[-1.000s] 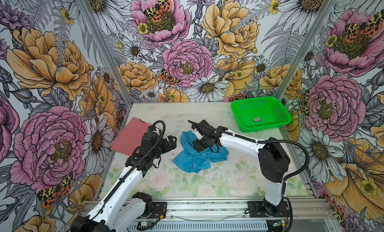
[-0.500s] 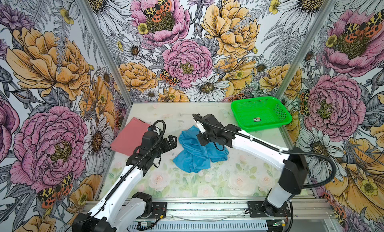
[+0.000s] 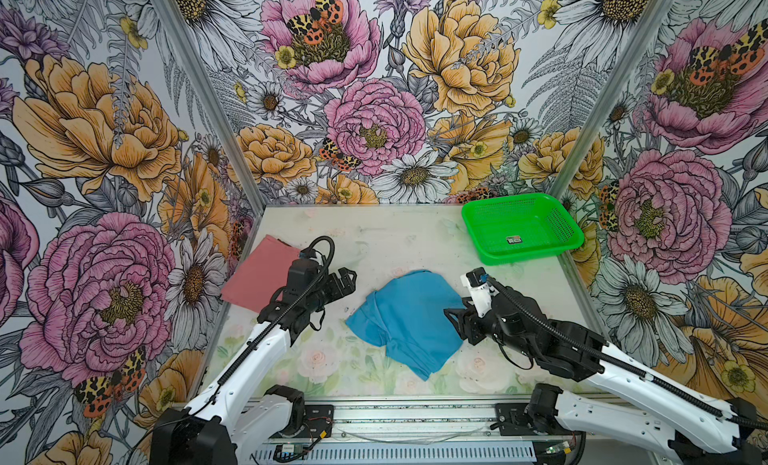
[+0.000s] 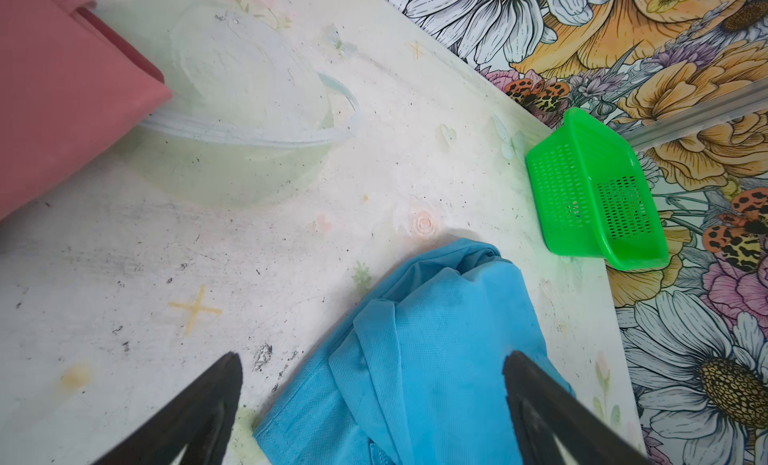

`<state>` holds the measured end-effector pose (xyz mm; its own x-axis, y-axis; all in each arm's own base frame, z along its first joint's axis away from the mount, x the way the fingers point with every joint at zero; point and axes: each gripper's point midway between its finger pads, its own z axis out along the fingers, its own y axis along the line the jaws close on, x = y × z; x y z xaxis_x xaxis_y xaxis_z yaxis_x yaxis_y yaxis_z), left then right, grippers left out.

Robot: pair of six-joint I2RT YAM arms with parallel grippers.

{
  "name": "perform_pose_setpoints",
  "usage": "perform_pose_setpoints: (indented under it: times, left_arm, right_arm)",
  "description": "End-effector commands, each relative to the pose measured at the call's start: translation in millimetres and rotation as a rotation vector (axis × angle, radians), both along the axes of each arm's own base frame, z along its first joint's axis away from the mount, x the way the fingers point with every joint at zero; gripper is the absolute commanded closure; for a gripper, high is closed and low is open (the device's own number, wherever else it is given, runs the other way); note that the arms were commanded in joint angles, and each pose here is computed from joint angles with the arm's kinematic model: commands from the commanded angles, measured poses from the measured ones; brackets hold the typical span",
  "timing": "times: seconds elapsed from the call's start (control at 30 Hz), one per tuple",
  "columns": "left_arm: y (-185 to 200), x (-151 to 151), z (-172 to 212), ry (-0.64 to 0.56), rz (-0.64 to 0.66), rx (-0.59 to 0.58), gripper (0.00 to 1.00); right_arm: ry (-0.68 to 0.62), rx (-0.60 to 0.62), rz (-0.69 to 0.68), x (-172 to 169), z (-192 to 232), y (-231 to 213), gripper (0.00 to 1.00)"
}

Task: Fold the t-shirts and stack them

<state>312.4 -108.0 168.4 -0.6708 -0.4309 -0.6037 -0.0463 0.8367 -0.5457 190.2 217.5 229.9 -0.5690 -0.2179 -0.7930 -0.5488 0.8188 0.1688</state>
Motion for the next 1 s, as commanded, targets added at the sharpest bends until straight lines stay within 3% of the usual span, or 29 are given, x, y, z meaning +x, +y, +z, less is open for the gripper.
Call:
perform_pose_setpoints:
  times: [0.0,0.13,0.37,0.6,0.97]
  left_arm:
    - [-4,8,20,-0.055,-0.010,-0.034,0.01]
    - [-1,3,14,-0.049,0.000,-0.031,0.01]
    - [1,2,8,-0.036,0.007,-0.025,0.01]
    - [-1,7,7,-0.035,0.005,-0.031,0.01]
    - [0,6,8,-0.038,0.009,-0.032,0.01]
  right_arm:
    - [0.099,-0.039,0.013,3,-26,17,0.39]
    - [0.281,-0.176,0.111,-12,-90,46,0.45]
    - [0.414,-0.386,0.299,-75,-166,85,0.56]
    - [0.467,-0.420,0.338,-106,-195,95,0.56]
    - [0.464,-0.501,0.241,-98,-221,72,0.59]
